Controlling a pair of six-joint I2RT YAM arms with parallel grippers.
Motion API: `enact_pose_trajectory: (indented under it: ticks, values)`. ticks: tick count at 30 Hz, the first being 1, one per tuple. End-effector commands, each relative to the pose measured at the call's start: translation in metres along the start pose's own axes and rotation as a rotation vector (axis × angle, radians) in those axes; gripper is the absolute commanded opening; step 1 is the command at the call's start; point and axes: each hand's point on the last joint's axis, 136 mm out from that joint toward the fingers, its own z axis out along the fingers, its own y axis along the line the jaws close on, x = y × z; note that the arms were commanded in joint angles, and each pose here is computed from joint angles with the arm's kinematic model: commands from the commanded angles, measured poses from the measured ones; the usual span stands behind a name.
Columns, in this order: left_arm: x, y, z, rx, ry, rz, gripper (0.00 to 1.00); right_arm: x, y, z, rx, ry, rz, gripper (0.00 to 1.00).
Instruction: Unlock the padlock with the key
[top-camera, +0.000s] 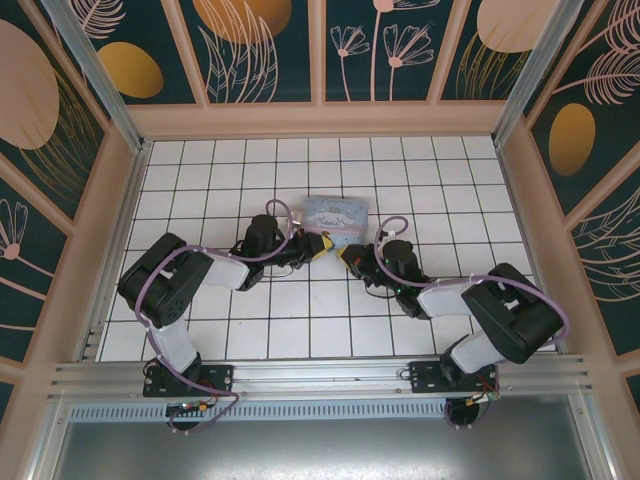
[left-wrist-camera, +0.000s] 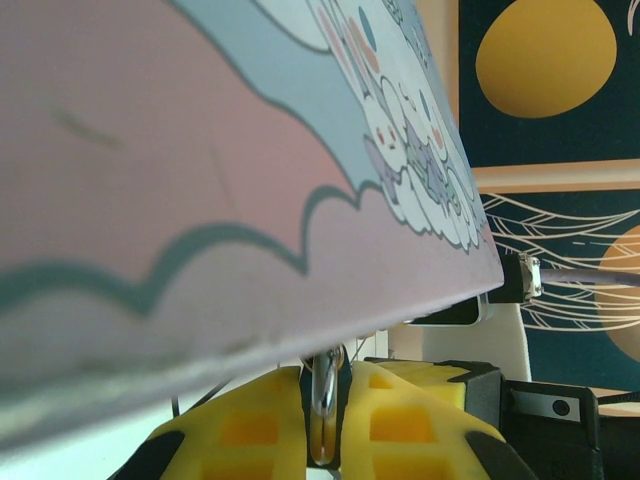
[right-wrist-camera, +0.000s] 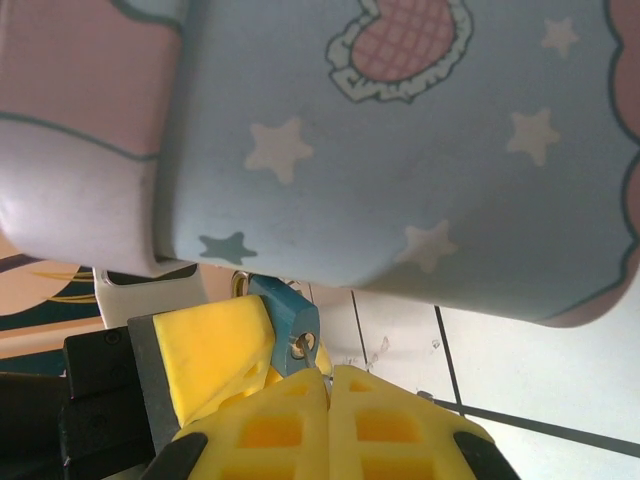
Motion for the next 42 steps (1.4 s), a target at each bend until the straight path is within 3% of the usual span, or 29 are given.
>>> enact_pose_trajectory:
  ticks: [1,18,29,38,42]
  values:
    - [-0.004,-0.017,-0.002,0.056,-0.014,0.035,0.00,-0.003,0.019,0.005,-0.058,-0.010,-0.014,0.00]
    - [-0.010,-0.052,-0.013,0.201,-0.052,-0.089,0.00,-0.018,0.035,0.013,-0.148,-0.080,-0.008,0.00]
    - [-0.012,-0.052,-0.012,0.185,-0.057,-0.081,0.00,-0.018,0.057,0.024,-0.237,-0.050,-0.026,0.00]
    - [-0.012,-0.048,-0.010,0.182,-0.053,-0.085,0.00,-0.019,0.057,0.049,-0.108,-0.018,-0.227,0.00]
    - [-0.012,-0.050,-0.010,0.186,-0.053,-0.085,0.00,-0.023,0.055,0.050,-0.137,-0.015,-0.206,0.00]
